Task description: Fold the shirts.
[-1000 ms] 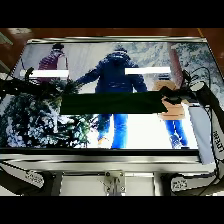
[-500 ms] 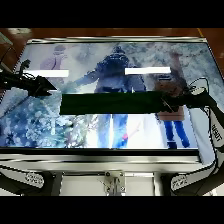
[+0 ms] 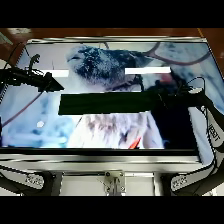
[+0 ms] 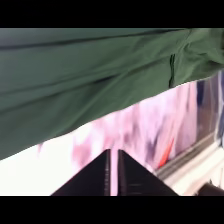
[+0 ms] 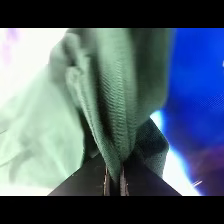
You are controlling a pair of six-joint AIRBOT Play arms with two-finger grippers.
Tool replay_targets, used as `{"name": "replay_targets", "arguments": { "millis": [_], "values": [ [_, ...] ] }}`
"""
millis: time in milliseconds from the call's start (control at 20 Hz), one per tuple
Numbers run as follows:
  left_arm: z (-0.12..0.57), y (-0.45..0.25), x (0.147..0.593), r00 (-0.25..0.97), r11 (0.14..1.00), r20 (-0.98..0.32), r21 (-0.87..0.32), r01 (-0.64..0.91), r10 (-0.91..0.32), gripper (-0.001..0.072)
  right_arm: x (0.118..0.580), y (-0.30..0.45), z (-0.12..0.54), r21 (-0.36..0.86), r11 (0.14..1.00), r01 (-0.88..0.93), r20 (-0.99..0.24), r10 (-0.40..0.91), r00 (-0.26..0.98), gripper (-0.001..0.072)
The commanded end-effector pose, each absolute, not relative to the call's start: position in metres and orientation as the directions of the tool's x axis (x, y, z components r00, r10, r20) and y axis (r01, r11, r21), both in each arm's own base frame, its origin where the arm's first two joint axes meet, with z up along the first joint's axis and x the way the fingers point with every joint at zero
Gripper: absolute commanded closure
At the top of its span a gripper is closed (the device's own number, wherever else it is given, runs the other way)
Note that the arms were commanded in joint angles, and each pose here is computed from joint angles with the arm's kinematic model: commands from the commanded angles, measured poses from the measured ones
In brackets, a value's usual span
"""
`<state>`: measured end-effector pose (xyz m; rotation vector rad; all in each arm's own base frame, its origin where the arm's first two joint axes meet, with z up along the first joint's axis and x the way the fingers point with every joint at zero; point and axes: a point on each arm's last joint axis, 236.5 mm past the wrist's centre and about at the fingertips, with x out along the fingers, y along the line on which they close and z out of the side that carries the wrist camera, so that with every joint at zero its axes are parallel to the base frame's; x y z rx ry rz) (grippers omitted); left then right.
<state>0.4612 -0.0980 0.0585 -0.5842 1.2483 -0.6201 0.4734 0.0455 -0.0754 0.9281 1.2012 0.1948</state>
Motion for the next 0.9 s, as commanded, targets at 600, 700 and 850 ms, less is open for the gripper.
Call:
{"name": "replay_targets", "arguments": {
  "millis": [600, 700, 850],
  "values": [
    [-0.023, -0.400, 0.402, -0.042, 0.530, -0.557, -0.808, 0.259, -0.829, 0.0665, 0.380, 0.088, 0.155, 0.735, 0.678, -0.006, -0.593, 0.647, 0.479, 0.0630],
    [-0.029, -0.438, 0.379, -0.083, 0.486, -0.515, -0.843, 0.230, -0.853, 0.0665, 0.373, 0.088, 0.166, 0.729, 0.685, -0.020, -0.586, 0.639, 0.499, 0.0630],
    [-0.042, -0.487, 0.342, -0.145, 0.431, -0.453, -0.888, 0.162, -0.880, 0.0665, 0.369, 0.086, 0.168, 0.714, 0.700, -0.012, -0.599, 0.621, 0.506, 0.0631]
  ]
}}
